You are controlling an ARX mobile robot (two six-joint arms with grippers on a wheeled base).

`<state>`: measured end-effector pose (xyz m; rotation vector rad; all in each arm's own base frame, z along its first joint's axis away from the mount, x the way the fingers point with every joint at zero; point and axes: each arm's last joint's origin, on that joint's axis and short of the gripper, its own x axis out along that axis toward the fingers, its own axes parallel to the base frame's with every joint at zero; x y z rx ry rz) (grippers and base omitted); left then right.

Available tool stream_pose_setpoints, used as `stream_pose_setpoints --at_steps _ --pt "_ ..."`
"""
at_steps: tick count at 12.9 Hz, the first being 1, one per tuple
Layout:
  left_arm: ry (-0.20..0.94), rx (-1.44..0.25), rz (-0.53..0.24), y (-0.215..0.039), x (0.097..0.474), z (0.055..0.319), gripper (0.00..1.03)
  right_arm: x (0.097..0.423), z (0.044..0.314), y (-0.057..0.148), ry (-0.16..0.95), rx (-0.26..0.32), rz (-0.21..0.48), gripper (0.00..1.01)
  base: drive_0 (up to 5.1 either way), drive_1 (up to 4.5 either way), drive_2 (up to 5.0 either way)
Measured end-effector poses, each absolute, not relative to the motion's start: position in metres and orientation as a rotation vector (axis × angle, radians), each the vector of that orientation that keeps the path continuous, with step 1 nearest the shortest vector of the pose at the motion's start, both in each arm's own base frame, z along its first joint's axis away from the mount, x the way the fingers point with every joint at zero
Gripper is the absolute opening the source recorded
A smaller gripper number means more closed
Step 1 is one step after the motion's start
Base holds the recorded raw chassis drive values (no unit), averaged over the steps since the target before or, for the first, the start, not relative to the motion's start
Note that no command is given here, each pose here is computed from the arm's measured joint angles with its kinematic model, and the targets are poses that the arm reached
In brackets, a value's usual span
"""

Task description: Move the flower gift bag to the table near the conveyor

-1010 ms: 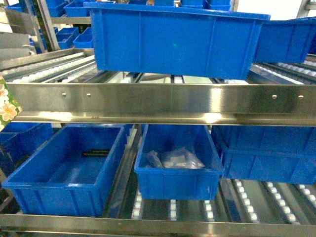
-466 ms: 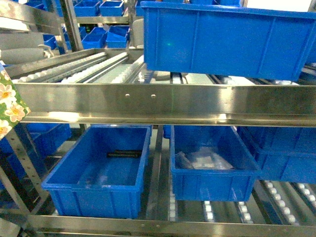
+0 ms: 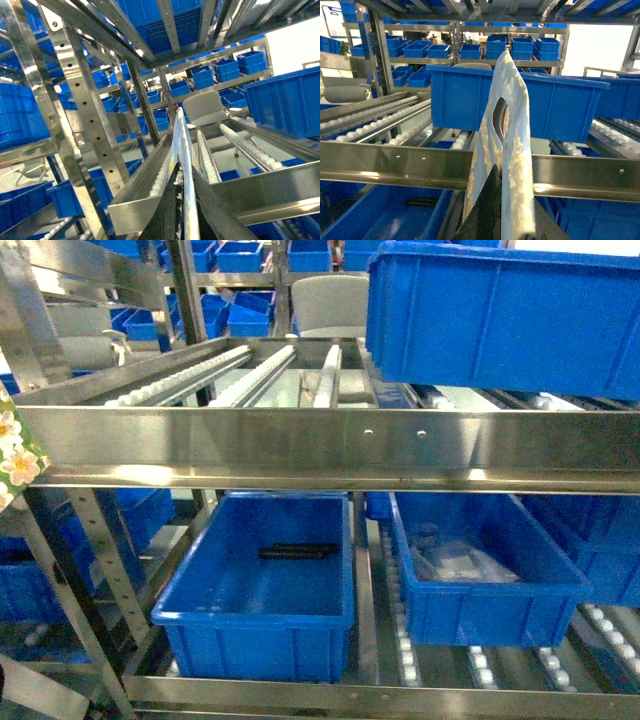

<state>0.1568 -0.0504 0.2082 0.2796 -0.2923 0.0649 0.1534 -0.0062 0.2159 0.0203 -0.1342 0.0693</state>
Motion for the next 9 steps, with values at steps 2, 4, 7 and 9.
stream_pose_setpoints --at_steps 2,4,7,9 --pt "-0.293 0.279 0.065 -0.0503 0.1567 0.2083 0.02 0.1532 0.2162 -0.0062 -0.136 0.02 0.069 0.02 -4.7 1.1 3.7" --pt "-0.293 0.279 0.065 -0.0504 0.1568 0.2083 0.02 0.1533 0.2161 -0.0062 -0.135 0.02 0.069 0.02 -4.6 0.87 3.9" --pt "-0.293 0.279 0.065 -0.0504 0.1568 0.2083 0.02 0.1534 0.2159 -0.0062 -0.134 0.02 0.069 0.02 -4.6 0.8 3.9" --pt "-0.293 0.279 0.065 -0.0503 0.1567 0.2083 0.02 0.1534 0.2159 -0.0062 -0.134 0.02 0.069 0.02 -4.6 0.77 3.9"
